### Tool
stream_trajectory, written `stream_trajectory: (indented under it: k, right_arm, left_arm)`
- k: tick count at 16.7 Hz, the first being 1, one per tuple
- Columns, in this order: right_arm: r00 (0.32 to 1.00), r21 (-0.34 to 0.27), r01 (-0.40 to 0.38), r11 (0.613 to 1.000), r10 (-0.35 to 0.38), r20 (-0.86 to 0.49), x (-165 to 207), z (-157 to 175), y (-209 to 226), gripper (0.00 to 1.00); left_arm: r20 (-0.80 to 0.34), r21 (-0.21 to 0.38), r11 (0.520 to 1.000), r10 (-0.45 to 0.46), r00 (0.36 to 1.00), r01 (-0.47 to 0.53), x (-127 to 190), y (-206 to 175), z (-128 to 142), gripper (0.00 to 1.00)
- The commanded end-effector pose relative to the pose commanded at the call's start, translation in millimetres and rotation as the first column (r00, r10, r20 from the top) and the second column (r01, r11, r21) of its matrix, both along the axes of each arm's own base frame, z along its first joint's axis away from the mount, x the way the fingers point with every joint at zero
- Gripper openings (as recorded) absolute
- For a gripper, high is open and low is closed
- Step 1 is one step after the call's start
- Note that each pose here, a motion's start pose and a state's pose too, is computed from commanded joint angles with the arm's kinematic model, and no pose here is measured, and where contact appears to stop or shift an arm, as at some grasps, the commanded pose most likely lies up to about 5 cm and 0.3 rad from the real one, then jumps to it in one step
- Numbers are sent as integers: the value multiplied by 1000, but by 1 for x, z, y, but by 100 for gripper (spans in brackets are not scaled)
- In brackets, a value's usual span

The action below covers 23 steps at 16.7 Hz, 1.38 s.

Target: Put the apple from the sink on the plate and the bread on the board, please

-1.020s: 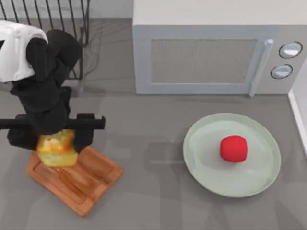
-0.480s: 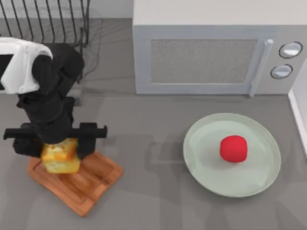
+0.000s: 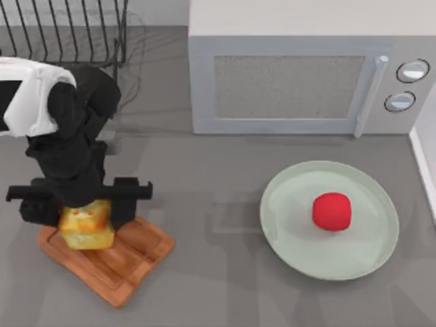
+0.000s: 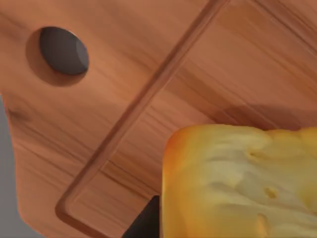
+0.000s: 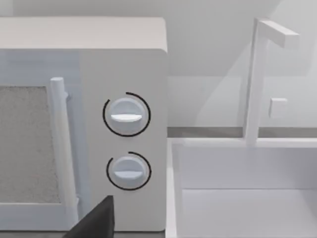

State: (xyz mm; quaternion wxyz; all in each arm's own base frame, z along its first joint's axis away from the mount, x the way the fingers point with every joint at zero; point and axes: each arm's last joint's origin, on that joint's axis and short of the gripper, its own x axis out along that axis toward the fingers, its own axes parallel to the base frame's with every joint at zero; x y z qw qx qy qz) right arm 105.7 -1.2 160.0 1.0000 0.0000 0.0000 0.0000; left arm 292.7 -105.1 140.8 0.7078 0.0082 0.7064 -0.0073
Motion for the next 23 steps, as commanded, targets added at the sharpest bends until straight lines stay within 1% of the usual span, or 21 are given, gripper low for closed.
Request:
stream_trajectory:
  k: [10,11,20,23]
  right_arm:
    - [1000,0,0,1000,0,0,0,0,0,100]
    - [1000,0,0,1000,0,0,0,0,0,100]
    - [1000,0,0,1000,0,0,0,0,0,100]
    - [1000,0,0,1000,0,0,0,0,0,100]
  left_arm:
    - [0,0,1000,0,1000,0,0,0,0,98]
    - [0,0,1000,0,1000,0,0,0,0,100]
    - [1,0,1000,0,1000,0,0,0,0,100]
    - [57,-19,1000,5,998,-4,-4,6,10,100]
